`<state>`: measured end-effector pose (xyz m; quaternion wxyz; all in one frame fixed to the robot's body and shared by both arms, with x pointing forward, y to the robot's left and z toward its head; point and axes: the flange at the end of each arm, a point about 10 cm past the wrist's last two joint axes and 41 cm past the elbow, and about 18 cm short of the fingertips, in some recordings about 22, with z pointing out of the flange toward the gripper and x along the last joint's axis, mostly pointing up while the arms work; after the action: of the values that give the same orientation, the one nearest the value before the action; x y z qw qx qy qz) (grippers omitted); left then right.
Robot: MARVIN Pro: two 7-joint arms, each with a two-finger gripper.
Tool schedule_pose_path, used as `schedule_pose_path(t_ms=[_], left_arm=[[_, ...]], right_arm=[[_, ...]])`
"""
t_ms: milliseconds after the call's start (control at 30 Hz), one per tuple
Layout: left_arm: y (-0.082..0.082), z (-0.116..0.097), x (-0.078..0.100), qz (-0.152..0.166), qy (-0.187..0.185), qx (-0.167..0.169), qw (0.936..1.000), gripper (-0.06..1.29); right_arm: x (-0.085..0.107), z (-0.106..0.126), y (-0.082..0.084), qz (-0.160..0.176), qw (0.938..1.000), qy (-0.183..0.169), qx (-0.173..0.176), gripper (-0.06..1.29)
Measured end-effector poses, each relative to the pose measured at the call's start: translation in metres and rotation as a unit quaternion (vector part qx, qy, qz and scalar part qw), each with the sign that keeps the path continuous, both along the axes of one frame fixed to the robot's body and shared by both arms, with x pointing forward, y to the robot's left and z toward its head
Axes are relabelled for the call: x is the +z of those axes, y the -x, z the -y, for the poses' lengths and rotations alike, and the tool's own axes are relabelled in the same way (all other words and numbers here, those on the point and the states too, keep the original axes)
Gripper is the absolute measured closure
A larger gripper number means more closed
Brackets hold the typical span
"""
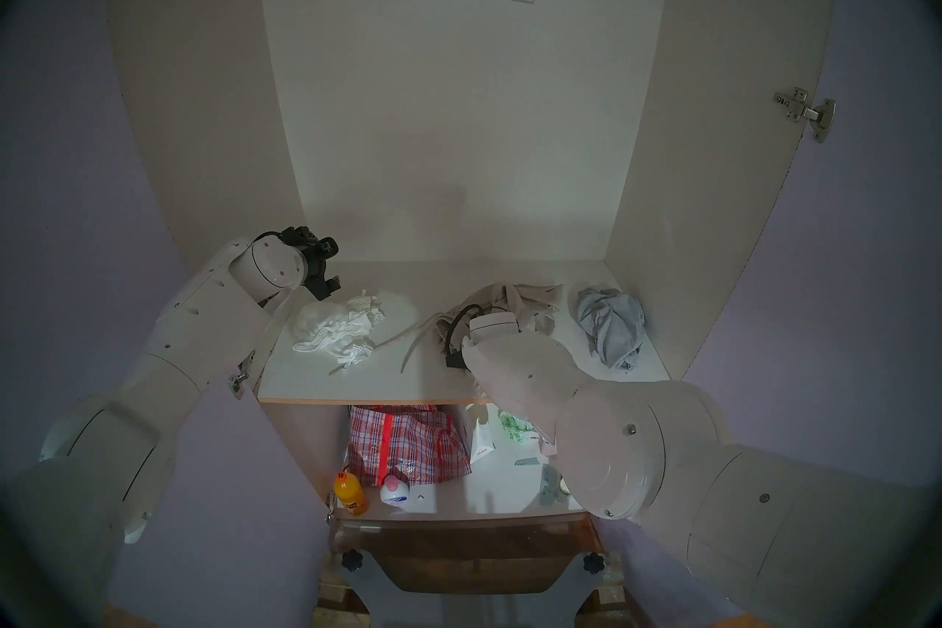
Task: Sort tops into two piles: light colors and dark colors
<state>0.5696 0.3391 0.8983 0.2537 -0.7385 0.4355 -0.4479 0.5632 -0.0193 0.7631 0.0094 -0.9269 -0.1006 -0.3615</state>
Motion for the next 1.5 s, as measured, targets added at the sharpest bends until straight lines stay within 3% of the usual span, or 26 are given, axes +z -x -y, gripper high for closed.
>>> schedule_pose_path(t_ms=[133,300,400,533,600,633,667,700,733,1000,1400,1433,1467,1500], left_arm=[[0.000,0.000,0.000,0.000,0.000,0.000,1.0000,-0.02],[0.000,0.000,0.001,0.000,0.000,-0.001,1.0000,-0.02],[0.000,0.000,0.001,0.000,0.000,-0.001,1.0000,-0.02],[0.000,0.000,0.001,0.000,0.000,0.000,1.0000,-0.02],[0.000,0.000,0.001,0.000,0.000,0.000,1.0000,-0.02],[0.000,0.000,0.001,0.000,0.000,0.000,1.0000,-0.02],[0.000,0.000,0.000,0.000,0.000,0.000,1.0000,-0.02],[0.000,0.000,0.000,0.000,0.000,0.000,1.0000,-0.02],[0.000,0.000,0.000,0.000,0.000,0.000,1.0000,-0.02],[0.000,0.000,0.000,0.000,0.000,0.000,1.0000,-0.02],[0.001,-0.001,-0.003,-0.002,0.000,0.001,1.0000,-0.02],[0.001,-0.001,-0.003,-0.002,-0.001,0.001,1.0000,-0.02],[0.001,-0.001,-0.003,-0.002,-0.001,0.001,1.0000,-0.02],[0.001,-0.001,-0.003,-0.002,-0.001,0.001,1.0000,-0.02]], right_arm=[[0.068,0.002,-0.040,0.089,0.9959,-0.014,-0.006,1.25],[0.104,0.005,-0.057,0.165,0.9859,-0.017,-0.022,1.25],[0.082,0.006,-0.049,0.142,0.9894,-0.003,-0.029,1.25],[0.034,0.007,-0.025,0.093,0.9954,0.002,-0.026,1.25],[0.019,0.008,-0.017,0.076,0.9967,0.002,-0.027,1.23],[0.014,0.008,-0.013,0.070,0.9971,0.001,-0.028,0.95],[0.009,0.009,-0.011,0.063,0.9975,-0.004,-0.031,0.40],[0.004,0.010,-0.008,0.057,0.9977,-0.010,-0.035,0.04],[0.002,0.011,-0.007,0.054,0.9978,-0.012,-0.037,-0.02],[-0.013,0.032,-0.004,0.022,0.9936,-0.064,-0.091,-0.02],[-0.048,0.061,0.014,-0.010,0.9913,-0.054,-0.120,-0.01],[-0.051,0.063,0.016,-0.012,0.9911,-0.053,-0.121,0.07],[-0.055,0.065,0.018,-0.015,0.9910,-0.052,-0.123,0.50],[-0.057,0.066,0.020,-0.016,0.9909,-0.051,-0.124,1.07]])
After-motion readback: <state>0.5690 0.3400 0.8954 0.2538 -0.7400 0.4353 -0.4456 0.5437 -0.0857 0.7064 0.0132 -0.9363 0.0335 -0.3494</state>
